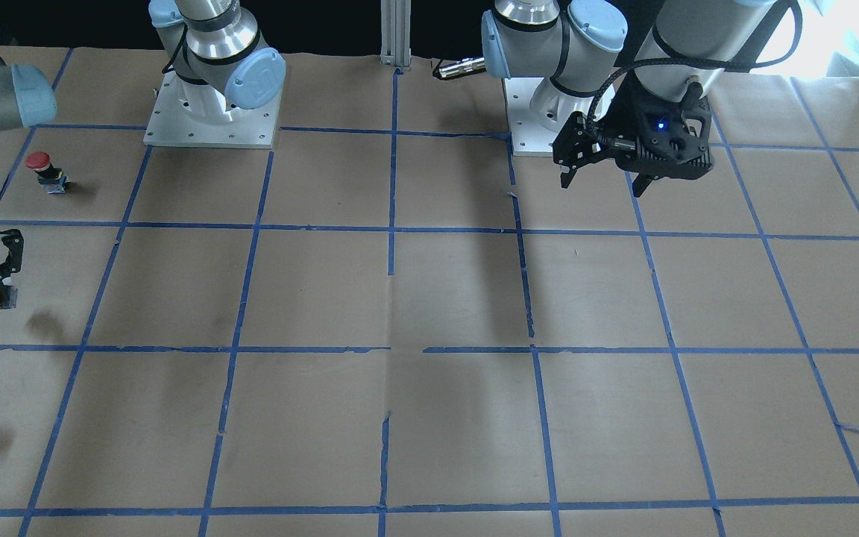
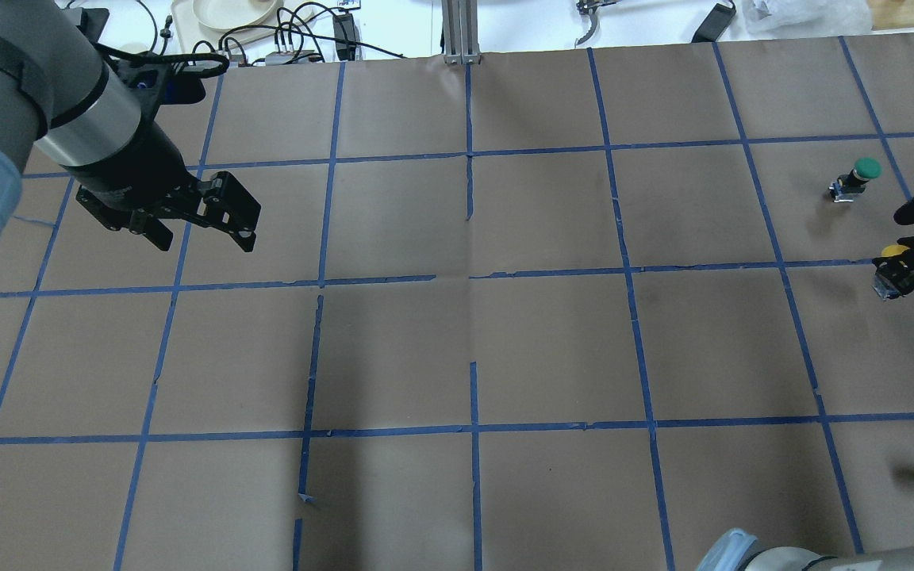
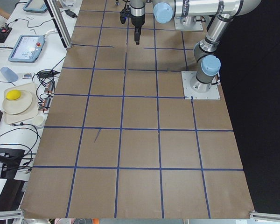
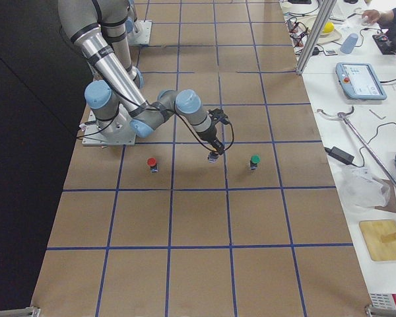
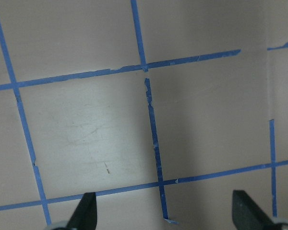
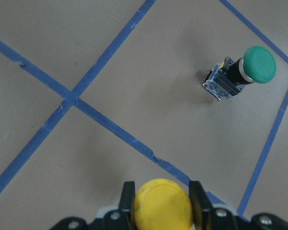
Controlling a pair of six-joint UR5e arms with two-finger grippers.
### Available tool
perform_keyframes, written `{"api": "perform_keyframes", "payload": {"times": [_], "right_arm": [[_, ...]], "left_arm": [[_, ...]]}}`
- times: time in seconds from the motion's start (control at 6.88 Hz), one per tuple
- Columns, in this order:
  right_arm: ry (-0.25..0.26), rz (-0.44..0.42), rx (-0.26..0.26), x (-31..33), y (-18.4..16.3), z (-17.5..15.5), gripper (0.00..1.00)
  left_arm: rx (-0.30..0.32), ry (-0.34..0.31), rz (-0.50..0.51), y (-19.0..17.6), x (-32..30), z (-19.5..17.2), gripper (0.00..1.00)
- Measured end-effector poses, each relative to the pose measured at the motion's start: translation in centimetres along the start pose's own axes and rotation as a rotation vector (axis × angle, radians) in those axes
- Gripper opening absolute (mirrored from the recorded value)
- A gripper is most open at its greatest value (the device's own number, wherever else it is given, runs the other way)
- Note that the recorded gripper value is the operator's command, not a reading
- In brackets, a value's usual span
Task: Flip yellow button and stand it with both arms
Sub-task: 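Lower the button upright onto the table with the right gripper and release it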
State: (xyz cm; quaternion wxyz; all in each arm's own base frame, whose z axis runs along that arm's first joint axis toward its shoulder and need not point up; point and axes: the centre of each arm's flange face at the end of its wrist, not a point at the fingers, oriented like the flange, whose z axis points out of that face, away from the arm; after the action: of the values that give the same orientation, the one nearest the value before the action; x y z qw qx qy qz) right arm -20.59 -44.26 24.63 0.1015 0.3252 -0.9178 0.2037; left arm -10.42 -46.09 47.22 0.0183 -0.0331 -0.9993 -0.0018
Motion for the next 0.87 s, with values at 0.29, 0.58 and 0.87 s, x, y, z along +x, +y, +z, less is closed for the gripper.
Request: {"api": "perform_keyframes", "payload": {"times": [0.29,0.58,0.87], "right_arm": [[-0.041,-0.059,0.077,-0.3,2.2,0.4,0.07],[-0.072,-0.053,0.129,-1.2,4.0,0.9,0.19],[-0.068,-0.045,0.139,-0.9,5.3,0.8,0.97]], "left_arm": [[0.021,-0.038,-0.04,-0.2,-0.3,-2.5,0.99],[0.019,-0.077,-0.07,-0.5,-0.6,-3.4,0.99],[0.0,-0.065,-0.078,-1.1,-0.5,-2.5,0.99]]}}
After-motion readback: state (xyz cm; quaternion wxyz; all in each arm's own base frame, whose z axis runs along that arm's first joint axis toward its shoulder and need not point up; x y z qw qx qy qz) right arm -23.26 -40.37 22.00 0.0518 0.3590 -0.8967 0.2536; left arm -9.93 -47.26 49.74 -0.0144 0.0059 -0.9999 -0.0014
